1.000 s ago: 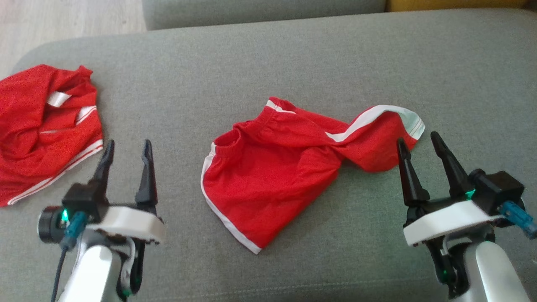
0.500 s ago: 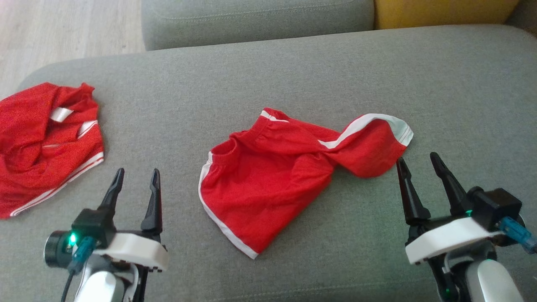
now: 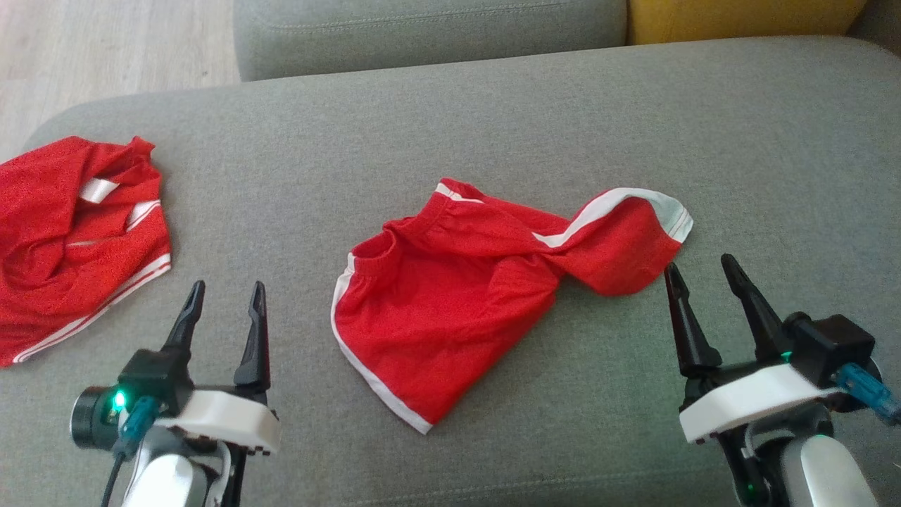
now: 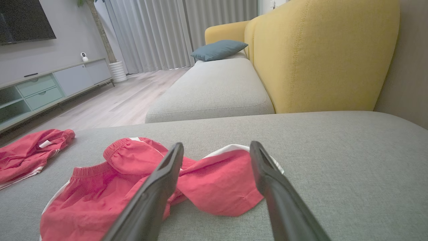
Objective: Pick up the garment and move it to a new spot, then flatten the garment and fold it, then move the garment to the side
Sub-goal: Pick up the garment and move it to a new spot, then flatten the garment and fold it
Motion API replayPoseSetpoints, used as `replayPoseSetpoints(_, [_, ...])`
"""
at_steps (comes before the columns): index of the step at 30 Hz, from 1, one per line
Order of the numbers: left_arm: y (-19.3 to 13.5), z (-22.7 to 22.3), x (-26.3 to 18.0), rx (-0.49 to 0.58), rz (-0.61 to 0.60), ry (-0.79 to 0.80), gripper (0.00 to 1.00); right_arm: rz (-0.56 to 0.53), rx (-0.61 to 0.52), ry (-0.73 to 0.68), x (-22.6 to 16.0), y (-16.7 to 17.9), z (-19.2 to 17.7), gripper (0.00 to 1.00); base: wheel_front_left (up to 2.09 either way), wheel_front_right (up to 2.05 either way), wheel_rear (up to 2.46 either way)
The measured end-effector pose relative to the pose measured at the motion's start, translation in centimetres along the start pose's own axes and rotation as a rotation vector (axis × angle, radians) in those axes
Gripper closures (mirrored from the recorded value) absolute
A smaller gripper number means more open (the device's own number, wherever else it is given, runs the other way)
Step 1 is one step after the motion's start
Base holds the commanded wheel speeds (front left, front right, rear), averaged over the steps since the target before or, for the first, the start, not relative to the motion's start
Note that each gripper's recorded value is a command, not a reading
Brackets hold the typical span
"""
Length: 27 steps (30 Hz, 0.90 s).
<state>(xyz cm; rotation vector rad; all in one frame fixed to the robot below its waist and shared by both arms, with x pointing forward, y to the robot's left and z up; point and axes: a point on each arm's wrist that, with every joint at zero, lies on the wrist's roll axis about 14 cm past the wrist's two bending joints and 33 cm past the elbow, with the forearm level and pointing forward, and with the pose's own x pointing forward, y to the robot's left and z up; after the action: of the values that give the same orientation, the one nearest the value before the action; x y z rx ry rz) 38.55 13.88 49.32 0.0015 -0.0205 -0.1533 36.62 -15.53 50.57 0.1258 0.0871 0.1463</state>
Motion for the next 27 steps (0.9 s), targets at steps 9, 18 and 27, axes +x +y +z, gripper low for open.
replayPoseSetpoints(9, [-1.7, -0.4, 1.1, 0.004, -0.073, 0.024, 0.00, -0.003, 0.004, 0.022, 0.3, -0.1, -0.7, 0.00, 0.00, 0.00, 0.00])
replayPoseSetpoints(18, [-9.1, -0.5, 6.5, -0.016, -0.340, 0.147, 0.00, -0.014, 0.008, 0.054, 0.6, -0.5, -1.7, 0.00, 0.00, 0.00, 0.00])
replayPoseSetpoints(27, [-14.5, -3.7, 9.6, -0.020, -0.508, 0.327, 0.00, -0.077, 0.018, 0.063, 0.3, -2.5, -2.2, 0.00, 0.00, 0.00, 0.00])
